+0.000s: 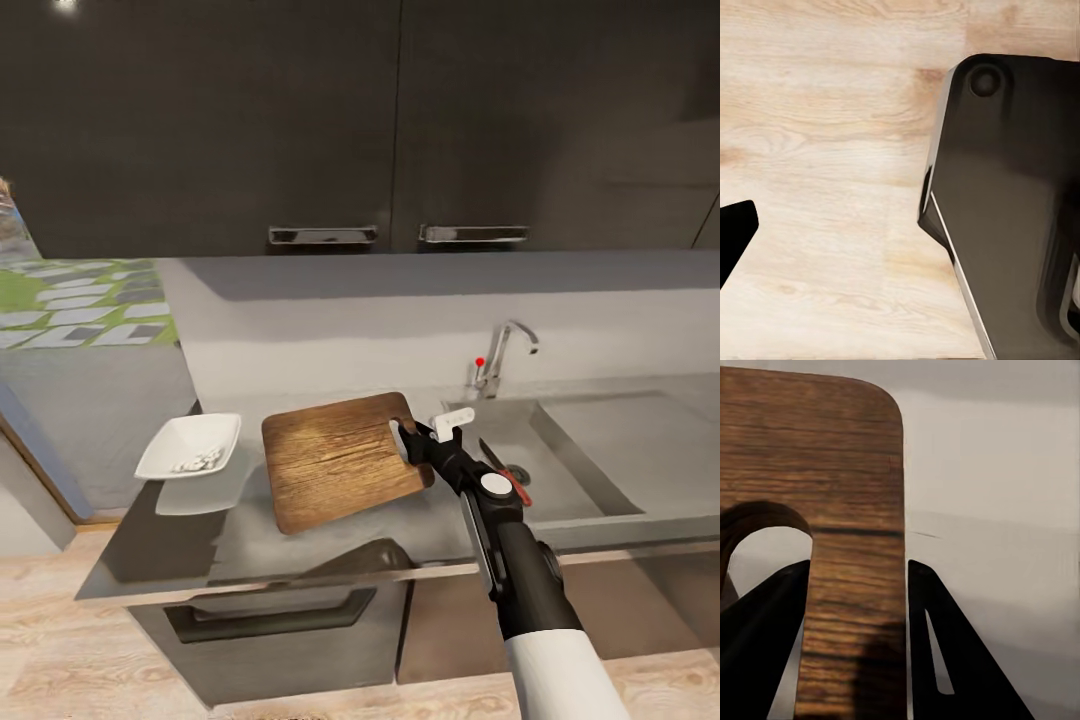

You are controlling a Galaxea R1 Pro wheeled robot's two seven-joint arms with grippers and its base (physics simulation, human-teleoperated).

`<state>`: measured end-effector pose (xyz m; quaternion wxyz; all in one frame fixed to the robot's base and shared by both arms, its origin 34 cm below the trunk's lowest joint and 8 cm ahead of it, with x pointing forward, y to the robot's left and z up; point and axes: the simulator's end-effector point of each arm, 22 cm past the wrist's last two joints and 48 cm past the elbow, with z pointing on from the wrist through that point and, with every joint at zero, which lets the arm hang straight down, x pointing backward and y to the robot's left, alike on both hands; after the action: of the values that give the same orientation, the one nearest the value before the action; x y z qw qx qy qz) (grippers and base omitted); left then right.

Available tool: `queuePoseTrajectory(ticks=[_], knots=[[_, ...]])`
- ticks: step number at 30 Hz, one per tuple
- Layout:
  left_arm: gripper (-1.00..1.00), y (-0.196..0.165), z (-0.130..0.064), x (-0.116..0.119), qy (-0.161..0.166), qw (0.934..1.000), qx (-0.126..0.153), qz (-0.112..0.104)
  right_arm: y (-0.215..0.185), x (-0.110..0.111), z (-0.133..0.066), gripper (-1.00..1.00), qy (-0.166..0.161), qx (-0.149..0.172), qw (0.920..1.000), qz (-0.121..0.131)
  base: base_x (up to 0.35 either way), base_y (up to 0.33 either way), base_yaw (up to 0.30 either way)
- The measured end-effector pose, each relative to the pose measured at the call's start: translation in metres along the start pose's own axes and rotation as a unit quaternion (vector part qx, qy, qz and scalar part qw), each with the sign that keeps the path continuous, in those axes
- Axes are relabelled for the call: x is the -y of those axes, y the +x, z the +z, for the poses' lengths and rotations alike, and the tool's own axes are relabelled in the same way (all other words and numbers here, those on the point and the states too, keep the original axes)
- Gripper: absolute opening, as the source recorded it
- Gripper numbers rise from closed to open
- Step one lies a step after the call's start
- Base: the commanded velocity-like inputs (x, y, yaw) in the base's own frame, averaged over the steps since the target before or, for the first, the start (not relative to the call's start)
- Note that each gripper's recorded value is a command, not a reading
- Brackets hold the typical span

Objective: In the kitchen, take the Vidalia onion out of the sink, dice it on the chopping board with the paring knife, put the diced onion into the bowl on the countertop, then place both the paring knife and the chopping board into the sink.

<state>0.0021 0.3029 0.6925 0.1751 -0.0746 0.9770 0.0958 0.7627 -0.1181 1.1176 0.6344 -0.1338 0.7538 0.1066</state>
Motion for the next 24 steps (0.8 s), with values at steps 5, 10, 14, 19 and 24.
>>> queuePoseTrajectory(ticks=[5,10,14,19,24], knots=[[1.0,0.0,0.0,0.0,0.0,1.0,0.0,0.0,0.003,0.003,0.0,-1.0,0.005,-0.003,1.0,-0.001,0.0,-0.245,0.269],[1.0,0.0,0.0,0.0,0.0,1.0,0.0,0.0,0.021,0.075,-0.012,-1.0,0.166,-0.033,0.9854,0.016,0.0,-0.244,0.063],[1.0,0.0,0.0,0.0,0.0,1.0,0.0,0.0,0.03,0.11,-0.029,-1.0,0.254,-0.036,0.9632,0.08,0.0,-0.243,0.006],[1.0,0.0,0.0,0.0,0.0,1.0,0.0,0.0,0.042,0.145,-0.055,-1.0,0.353,-0.049,0.9281,0.107,0.0,-0.204,0.0],[1.0,-0.001,0.0,0.0,0.001,1.0,0.002,0.0,0.054,0.177,-0.094,-1.0,0.458,-0.067,0.8794,0.112,0.0,-0.03,0.0]])
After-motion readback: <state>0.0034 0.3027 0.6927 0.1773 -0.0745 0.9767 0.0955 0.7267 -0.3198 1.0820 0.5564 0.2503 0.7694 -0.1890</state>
